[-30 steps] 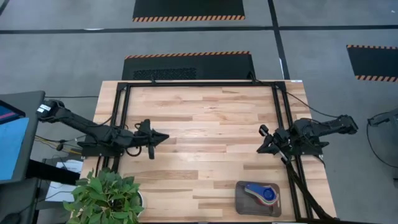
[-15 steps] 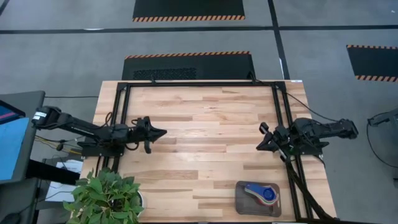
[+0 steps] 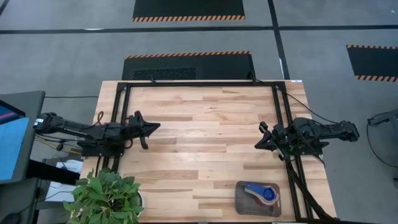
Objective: Nest measuring cups in basket
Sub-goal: Return to Home Position
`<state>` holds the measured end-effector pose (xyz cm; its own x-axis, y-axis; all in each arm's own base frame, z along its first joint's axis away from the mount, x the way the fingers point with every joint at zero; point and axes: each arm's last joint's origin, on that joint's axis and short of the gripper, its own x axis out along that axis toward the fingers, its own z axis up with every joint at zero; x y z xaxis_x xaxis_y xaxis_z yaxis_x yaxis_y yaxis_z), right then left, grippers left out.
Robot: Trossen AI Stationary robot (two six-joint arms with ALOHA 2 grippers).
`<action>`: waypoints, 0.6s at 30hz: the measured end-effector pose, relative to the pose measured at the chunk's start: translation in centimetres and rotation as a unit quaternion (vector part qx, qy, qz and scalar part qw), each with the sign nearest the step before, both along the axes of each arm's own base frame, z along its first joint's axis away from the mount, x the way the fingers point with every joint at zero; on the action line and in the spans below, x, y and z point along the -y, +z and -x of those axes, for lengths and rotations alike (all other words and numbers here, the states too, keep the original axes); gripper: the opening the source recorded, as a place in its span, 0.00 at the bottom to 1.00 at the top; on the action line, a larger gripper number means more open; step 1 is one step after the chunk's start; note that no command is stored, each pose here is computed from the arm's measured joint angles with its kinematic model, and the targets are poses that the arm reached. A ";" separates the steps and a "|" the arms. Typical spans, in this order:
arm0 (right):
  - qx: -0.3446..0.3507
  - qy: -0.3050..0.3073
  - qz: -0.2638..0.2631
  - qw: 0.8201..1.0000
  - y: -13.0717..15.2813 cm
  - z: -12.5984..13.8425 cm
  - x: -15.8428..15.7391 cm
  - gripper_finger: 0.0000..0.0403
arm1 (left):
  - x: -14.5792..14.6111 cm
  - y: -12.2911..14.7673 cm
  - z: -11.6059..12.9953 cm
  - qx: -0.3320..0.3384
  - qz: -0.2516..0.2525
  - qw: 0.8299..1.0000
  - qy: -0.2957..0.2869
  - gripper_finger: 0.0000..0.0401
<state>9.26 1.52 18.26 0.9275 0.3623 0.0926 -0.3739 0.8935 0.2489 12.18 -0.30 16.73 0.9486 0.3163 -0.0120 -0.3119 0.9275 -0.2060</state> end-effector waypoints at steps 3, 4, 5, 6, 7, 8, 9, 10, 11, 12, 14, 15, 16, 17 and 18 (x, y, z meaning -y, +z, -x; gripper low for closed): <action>-0.008 -0.009 -0.002 1.000 -0.5 -0.1 0.1 0.12 | 0.0 0.1 0.2 0.002 -0.009 1.000 0.000 0.00; -0.010 -0.019 -0.004 1.000 -0.8 -0.2 0.3 0.12 | 0.0 0.1 0.2 -0.001 -0.009 1.000 0.000 0.00; -0.009 -0.029 -0.005 1.000 -0.9 -0.3 0.4 0.12 | 0.0 0.0 0.2 -0.001 -0.008 1.000 0.001 0.00; -0.008 -0.038 -0.005 0.999 -0.9 -0.3 0.6 0.12 | 0.0 0.0 0.2 -0.002 -0.006 1.000 0.002 0.00; -0.006 -0.044 0.000 0.999 -0.9 -0.3 0.7 0.12 | 0.0 0.0 0.2 -0.004 -0.006 1.000 0.002 0.00; -0.001 -0.047 0.010 0.999 -0.9 -0.3 0.8 0.12 | 0.0 -0.1 0.2 -0.009 -0.006 1.000 0.002 0.00; 0.008 -0.042 0.026 0.999 -0.8 -0.3 0.9 0.12 | 0.0 -0.3 0.2 -0.017 -0.007 1.000 0.002 0.00; 0.018 -0.036 0.039 0.998 -0.7 -0.3 0.9 0.12 | 0.0 -0.4 0.2 -0.024 -0.008 1.000 0.002 0.00; 0.019 -0.033 0.043 0.998 -0.7 -0.3 1.0 0.12 | 0.0 -0.6 0.2 -0.032 -0.009 0.999 0.002 0.00; 0.012 -0.036 0.041 0.998 -0.8 -0.3 1.1 0.12 | 0.0 -0.8 0.2 -0.041 -0.010 0.999 0.002 0.00; 0.004 -0.043 0.031 0.999 -0.9 -0.3 1.2 0.12 | 0.0 -1.1 0.3 -0.061 -0.012 0.998 0.002 0.00; 0.004 -0.045 0.031 0.999 -0.9 -0.3 1.3 0.12 | 0.0 -1.4 0.3 -0.072 -0.014 0.997 0.002 0.00; 0.005 -0.046 0.034 0.998 -0.9 -0.3 1.3 0.12 | 0.0 -1.6 0.3 -0.085 -0.015 0.996 0.002 0.00; 0.006 -0.046 0.040 0.998 -0.9 -0.3 1.3 0.12 | -0.1 -1.8 0.4 -0.096 -0.017 0.995 0.002 0.00; 0.008 -0.047 0.046 0.998 -0.9 -0.3 1.3 0.12 | -0.1 -2.0 0.4 -0.108 -0.018 0.994 0.002 0.00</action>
<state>9.56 0.22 17.34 0.9562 0.2823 0.0779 -0.2914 0.9433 0.1592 11.75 -0.24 14.70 0.9240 0.3234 -0.2040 -0.3482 0.9321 -0.0996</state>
